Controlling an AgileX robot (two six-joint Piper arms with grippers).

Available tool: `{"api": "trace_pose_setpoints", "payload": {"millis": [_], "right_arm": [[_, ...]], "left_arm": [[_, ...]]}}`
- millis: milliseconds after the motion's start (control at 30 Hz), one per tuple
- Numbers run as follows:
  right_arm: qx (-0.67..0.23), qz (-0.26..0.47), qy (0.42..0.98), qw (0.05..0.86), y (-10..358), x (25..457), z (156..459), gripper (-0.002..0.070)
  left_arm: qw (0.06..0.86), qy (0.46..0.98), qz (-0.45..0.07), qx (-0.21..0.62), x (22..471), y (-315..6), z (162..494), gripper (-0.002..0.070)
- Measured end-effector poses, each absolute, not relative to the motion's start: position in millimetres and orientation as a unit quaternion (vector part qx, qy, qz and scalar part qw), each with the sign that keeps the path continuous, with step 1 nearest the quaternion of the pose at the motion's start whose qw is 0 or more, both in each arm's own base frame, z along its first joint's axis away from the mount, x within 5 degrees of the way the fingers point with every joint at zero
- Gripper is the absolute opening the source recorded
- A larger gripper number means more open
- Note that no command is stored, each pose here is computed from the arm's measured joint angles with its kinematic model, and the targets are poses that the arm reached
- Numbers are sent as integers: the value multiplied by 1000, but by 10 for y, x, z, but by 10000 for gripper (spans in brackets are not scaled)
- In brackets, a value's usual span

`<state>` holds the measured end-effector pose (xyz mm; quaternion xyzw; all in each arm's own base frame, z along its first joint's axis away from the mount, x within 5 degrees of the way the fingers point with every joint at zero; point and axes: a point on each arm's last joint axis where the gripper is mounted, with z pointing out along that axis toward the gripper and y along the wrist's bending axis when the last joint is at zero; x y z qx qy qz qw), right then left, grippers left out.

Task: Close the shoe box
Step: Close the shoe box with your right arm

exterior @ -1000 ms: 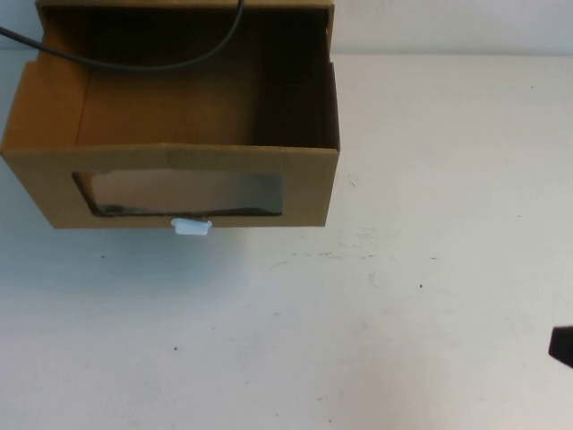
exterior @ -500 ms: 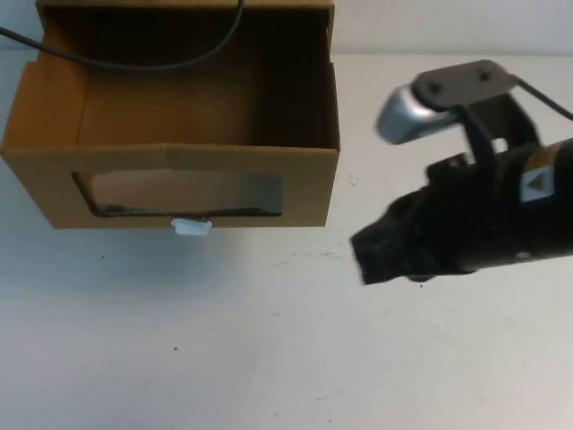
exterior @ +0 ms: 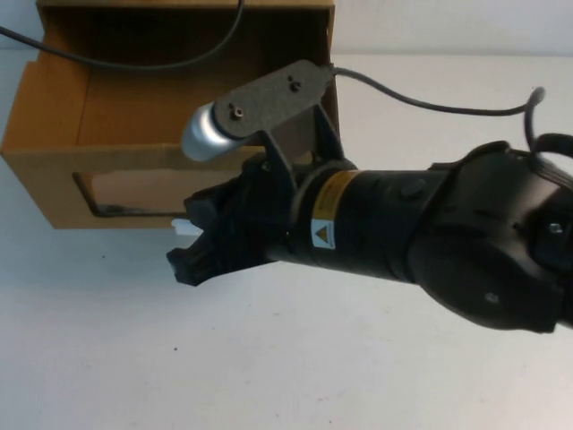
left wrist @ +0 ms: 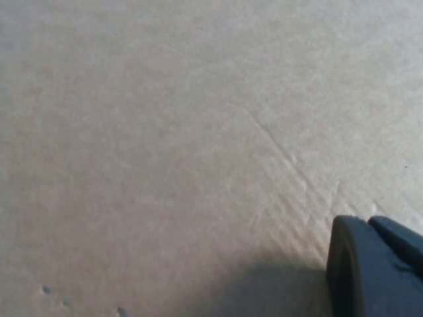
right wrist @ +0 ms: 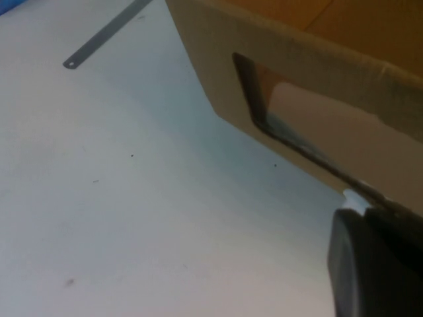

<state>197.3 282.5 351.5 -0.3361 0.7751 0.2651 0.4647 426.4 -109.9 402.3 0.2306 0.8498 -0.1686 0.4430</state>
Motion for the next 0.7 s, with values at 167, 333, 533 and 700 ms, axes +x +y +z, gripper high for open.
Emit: {"api": "trace_pose_setpoints", "payload": {"millis": [167,333,533,700], "right_arm": [[-340,260,777,462,2991,2088,3444,-11],[-334,260,775,470,3114,2230,3468,-11],[-310,247,787,473,3112,2507,3410,-11],[-294,247,786,485,3081,2646,3450,-11]], "left_arm": [[443,850,-169,231,4264,-1099,4023,-2],[443,850,-169,230,4264,-1099,4028,-2],[443,850,-169,230,4262,-1099,4026,-2],[442,850,-169,230,4267,-1100,4019,-2]]}}
